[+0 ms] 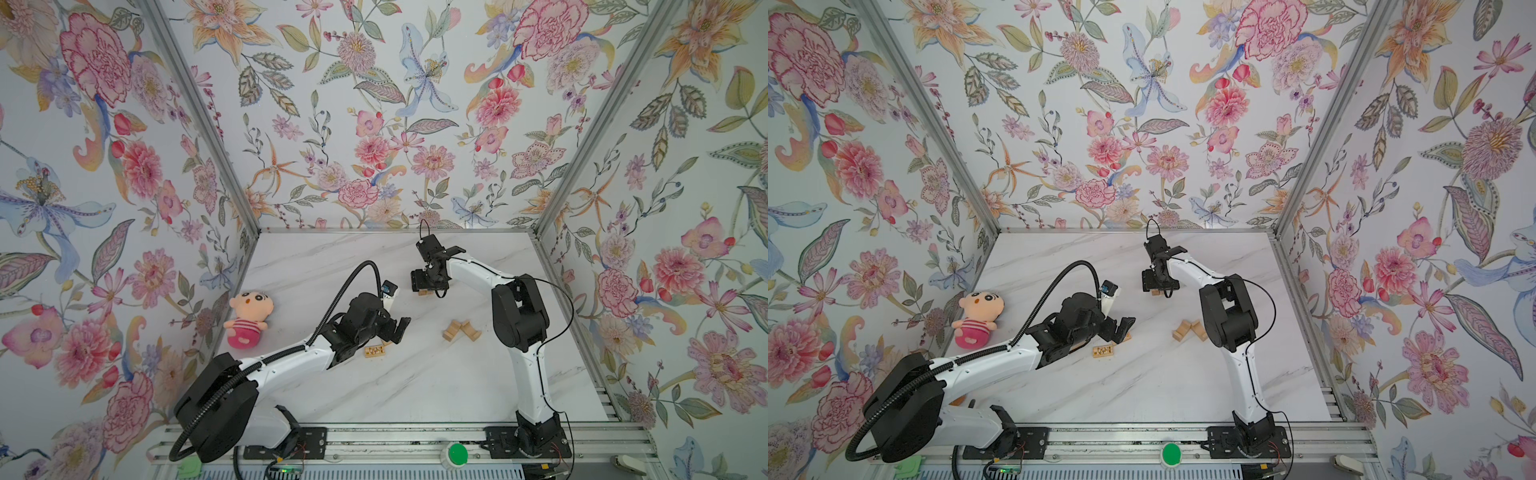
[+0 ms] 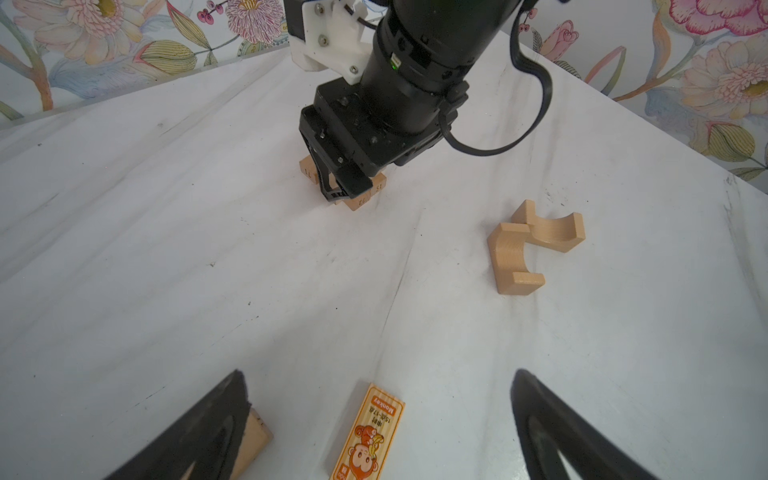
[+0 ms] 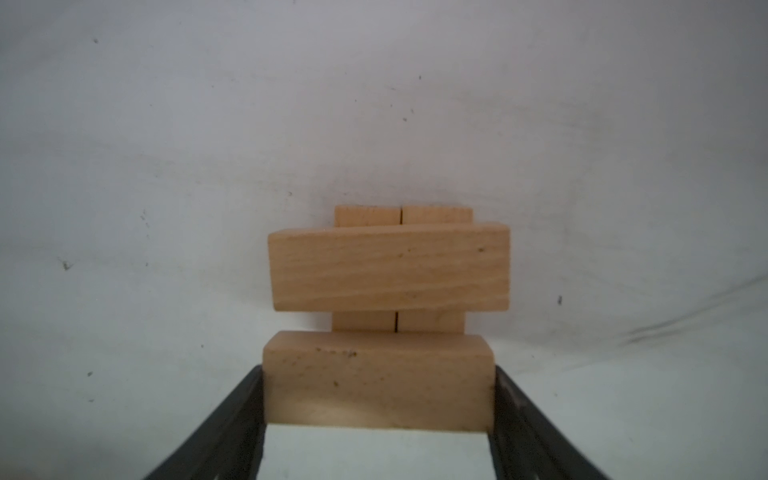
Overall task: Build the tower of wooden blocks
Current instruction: 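Lower the held block onto the crosswise top block and open the right gripper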
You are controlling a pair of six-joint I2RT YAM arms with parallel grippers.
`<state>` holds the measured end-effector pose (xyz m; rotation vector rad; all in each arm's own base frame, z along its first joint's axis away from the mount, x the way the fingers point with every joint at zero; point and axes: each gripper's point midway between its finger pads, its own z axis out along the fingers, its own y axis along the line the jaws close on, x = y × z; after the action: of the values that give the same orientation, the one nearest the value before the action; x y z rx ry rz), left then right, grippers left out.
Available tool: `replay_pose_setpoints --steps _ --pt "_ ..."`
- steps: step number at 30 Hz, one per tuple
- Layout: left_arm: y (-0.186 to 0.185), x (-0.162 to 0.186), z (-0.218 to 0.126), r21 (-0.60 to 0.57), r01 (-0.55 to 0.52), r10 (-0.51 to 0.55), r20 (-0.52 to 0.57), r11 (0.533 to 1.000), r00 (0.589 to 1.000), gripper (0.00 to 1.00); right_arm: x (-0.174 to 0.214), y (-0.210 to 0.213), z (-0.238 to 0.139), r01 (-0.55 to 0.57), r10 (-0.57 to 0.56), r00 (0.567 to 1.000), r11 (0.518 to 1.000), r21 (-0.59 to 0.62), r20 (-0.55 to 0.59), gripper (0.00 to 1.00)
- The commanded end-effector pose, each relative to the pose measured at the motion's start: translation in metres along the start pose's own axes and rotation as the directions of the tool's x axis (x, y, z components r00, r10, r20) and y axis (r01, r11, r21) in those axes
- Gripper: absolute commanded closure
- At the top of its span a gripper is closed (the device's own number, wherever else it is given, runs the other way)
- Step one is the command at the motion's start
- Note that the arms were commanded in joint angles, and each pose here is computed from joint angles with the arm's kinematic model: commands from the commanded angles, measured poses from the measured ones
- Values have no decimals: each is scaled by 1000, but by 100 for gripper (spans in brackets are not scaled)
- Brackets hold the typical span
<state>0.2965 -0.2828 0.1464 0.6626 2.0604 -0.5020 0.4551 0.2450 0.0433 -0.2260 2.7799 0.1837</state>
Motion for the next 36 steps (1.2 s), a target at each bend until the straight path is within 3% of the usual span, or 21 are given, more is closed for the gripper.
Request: replay_pose_setpoints --steps 1,14,25,36 --pt "7 -8 -2 -26 -3 3 26 1000 1000 1 -4 -4 7 2 -2 1000 1000 4 -5 32" --pt "7 -8 -4 -25 1 0 30 1000 1000 1 -4 -3 6 6 -6 1000 1000 0 -4 28" --pt "7 -7 -7 -24 4 -3 36 1000 999 1 -4 -1 4 9 -9 1000 1000 -3 -4 11" --pt "9 -9 -12 -33 7 -6 45 999 999 1 -10 0 -20 9 -9 999 1000 -6 37 5"
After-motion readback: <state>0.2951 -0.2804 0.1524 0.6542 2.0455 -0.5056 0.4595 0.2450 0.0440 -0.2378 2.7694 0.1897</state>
